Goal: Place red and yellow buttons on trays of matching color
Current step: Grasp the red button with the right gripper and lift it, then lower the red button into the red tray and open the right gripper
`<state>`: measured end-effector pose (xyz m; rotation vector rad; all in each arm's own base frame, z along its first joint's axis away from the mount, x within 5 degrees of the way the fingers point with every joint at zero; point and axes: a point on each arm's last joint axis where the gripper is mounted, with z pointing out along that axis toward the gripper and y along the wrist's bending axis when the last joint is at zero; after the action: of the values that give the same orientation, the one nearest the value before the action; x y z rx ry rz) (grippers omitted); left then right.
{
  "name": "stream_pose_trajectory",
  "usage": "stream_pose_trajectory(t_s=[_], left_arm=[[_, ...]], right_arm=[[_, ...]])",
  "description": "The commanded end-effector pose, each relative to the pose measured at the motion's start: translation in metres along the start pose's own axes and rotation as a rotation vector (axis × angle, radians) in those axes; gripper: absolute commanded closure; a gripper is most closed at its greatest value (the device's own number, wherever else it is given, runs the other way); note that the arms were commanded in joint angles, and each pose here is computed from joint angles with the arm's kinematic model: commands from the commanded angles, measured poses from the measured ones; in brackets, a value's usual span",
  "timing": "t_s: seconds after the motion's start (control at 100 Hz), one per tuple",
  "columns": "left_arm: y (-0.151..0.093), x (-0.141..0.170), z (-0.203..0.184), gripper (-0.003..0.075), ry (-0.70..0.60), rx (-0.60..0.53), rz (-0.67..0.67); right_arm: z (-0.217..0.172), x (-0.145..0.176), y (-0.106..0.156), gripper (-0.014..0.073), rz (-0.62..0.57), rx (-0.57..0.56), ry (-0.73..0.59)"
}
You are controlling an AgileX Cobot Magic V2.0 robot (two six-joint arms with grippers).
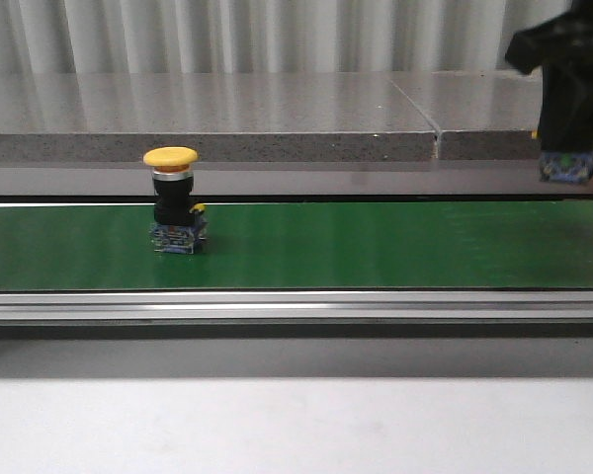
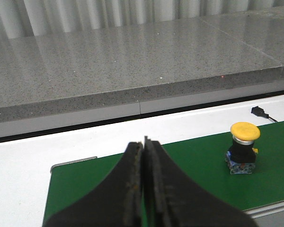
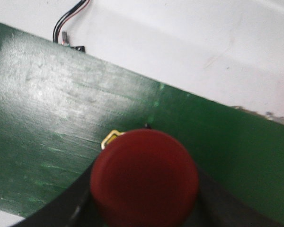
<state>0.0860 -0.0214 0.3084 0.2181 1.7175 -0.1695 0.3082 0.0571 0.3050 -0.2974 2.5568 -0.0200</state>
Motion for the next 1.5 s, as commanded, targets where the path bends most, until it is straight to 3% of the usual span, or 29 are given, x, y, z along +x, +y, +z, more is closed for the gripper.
stream_pose_trajectory(t_s=[0.0,0.2,0.36,0.5,0.68,1.05,1.49], left_arm=[[0.002,-0.015,-0.002,0.074,-0.089,-0.022,-0.017],[0.002,-0.015,-0.002,0.074,-0.089,-0.022,-0.017],[0.002,-0.015,-0.002,0.074,-0.089,-0.022,-0.017],[0.002,-0.015,-0.002,0.074,-0.089,-0.022,-0.017],[0.002,-0.015,-0.002,0.074,-0.089,-0.022,-0.017],[0.002,-0.015,-0.002,0.074,-0.089,-0.022,-0.017],[0.002,-0.015,-0.002,0.074,-0.089,-0.022,-0.017]], right_arm=[[-0.047,-0.015,-0.018,0.0428,0.006,0.067,-0.113],[-0.082,-0.02,-0.077,0.0428,0.171,0.191,-0.132],[-0.096,-0.008,-0.139,0.0428,0.33,0.334,-0.195],[-0.093,0.011,-0.189,0.0428,0.458,0.433,-0.204],[-0.066,0.026,-0.235,0.0428,0.605,0.444,-0.218],[0.025,0.041,-0.283,0.0428,0.663,0.415,-0.093],[0.071,0.03,-0.314,0.0428,0.675,0.394,-0.032]])
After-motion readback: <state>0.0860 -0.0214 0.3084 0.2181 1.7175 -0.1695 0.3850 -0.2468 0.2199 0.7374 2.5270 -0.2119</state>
